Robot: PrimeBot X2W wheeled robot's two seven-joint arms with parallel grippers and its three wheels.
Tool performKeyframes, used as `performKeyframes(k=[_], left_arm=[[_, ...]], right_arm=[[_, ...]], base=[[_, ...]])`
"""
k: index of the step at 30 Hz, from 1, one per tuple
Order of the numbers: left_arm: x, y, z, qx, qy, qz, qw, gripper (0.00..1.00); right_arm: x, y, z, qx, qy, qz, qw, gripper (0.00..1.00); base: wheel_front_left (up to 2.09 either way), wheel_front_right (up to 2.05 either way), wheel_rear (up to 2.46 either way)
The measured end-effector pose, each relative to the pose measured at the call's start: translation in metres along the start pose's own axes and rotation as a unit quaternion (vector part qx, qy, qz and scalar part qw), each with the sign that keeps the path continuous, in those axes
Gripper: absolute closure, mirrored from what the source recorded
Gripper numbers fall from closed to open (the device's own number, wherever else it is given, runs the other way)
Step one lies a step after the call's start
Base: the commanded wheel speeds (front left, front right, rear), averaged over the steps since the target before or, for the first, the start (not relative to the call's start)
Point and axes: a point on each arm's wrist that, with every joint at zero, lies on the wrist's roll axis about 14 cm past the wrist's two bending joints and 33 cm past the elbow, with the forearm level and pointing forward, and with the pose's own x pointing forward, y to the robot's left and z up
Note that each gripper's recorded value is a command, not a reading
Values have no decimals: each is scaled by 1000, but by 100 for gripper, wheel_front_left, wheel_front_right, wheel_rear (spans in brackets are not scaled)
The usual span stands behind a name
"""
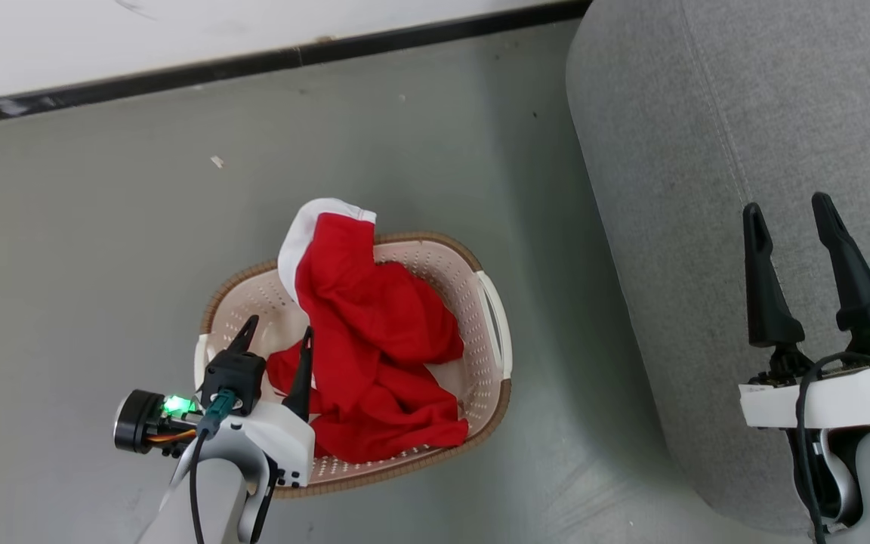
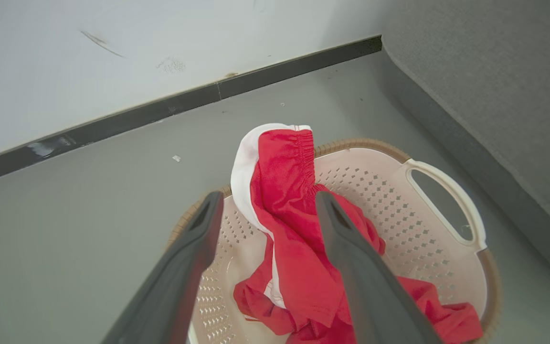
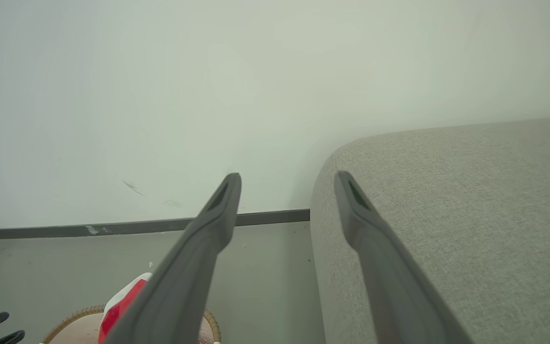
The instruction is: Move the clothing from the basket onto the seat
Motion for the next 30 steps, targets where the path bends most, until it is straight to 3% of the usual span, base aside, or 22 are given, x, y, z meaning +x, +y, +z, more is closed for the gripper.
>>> performKeyframes(k=[18, 30], left_arm=[[61, -18, -49, -11, 60, -29, 998, 0], [85, -17, -90, -29, 104, -17, 994, 0]], right_arm=[[31, -12, -27, -8, 14, -11, 1000, 0], [48, -22, -40, -11, 19, -21, 1000, 0]], base=[[0, 0, 0], [0, 0, 0]])
